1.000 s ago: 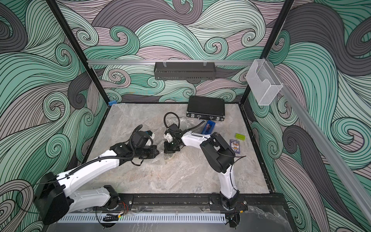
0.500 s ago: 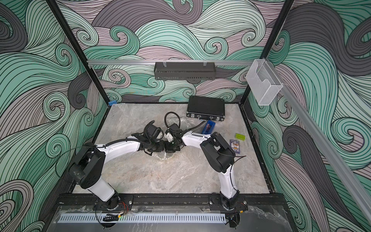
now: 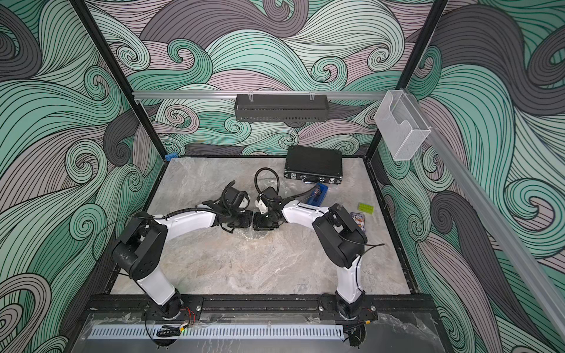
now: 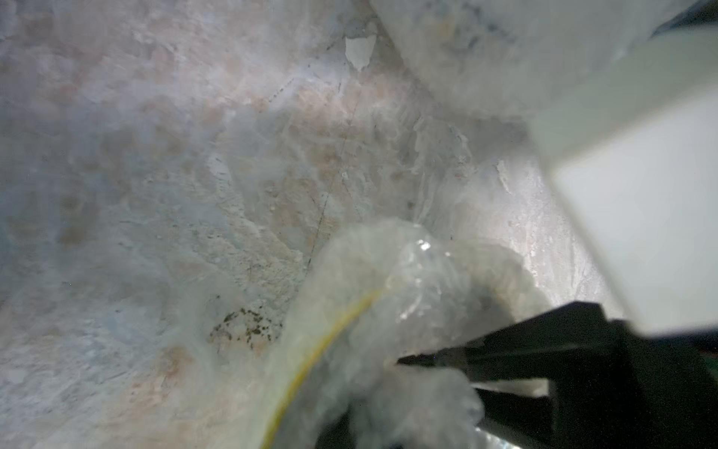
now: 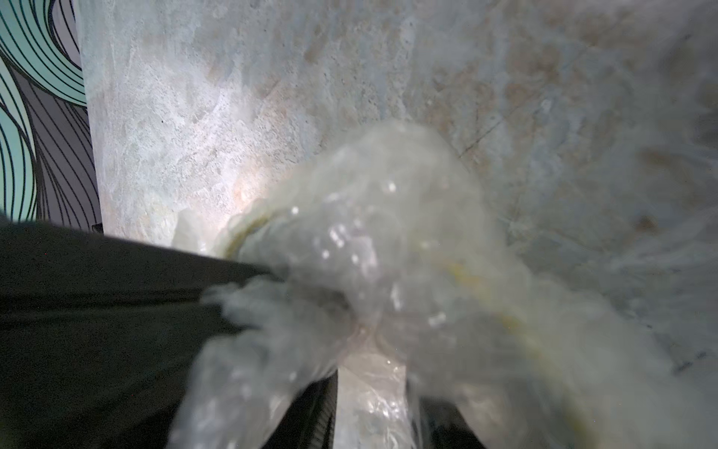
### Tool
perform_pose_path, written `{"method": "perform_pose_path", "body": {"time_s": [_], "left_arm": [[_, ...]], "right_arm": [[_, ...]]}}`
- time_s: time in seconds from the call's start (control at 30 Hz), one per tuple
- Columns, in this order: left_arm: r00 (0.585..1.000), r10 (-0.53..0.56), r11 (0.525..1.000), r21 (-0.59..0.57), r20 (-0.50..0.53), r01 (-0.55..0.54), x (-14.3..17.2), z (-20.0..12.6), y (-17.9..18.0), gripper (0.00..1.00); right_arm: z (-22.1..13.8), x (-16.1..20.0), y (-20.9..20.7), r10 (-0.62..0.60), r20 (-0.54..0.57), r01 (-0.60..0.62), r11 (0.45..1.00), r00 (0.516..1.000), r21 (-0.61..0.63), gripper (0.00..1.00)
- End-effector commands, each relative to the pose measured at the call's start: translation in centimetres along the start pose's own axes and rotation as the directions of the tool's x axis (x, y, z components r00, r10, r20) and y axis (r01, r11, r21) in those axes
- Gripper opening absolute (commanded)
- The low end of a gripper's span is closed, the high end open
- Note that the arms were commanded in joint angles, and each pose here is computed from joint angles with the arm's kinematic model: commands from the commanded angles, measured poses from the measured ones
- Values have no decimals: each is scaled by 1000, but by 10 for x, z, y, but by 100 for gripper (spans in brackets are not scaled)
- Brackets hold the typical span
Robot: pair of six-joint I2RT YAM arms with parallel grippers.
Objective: Wrap bowls in bubble wrap
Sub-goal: Wrap the bowl in bubble wrap.
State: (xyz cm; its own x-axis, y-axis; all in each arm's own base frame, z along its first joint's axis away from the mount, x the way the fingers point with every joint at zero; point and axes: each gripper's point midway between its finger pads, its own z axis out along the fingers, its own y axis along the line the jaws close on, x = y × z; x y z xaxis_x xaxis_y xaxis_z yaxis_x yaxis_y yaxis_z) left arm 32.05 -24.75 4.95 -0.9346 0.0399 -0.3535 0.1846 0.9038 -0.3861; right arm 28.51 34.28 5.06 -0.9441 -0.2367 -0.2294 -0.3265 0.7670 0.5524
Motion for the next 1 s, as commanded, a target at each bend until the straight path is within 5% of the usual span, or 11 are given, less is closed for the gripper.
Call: {"method": "perform_pose_path", "body": {"time_s": [0.0,0.23,0.43,0.97], "left_arm": [[998,-15,998,-69,-59,11,19,18,24,0],[998,-13,998,-60,-57,10,17,17,22,0],[998,-9,999,-41,-54,7,15,16,17,0],[1000,2,998,-55,-4,-2,4,-18,12,5]], "right_arm": [[-20,4,10,-15,9,15,1000,1000,-25,37],[-44,3,18,-31,59,35,997,998,-69,33],[-31,2,34,-20,31,25,982,999,-189,42],[-1,13,-33,69,-38,-65,992,997,105,19]]}}
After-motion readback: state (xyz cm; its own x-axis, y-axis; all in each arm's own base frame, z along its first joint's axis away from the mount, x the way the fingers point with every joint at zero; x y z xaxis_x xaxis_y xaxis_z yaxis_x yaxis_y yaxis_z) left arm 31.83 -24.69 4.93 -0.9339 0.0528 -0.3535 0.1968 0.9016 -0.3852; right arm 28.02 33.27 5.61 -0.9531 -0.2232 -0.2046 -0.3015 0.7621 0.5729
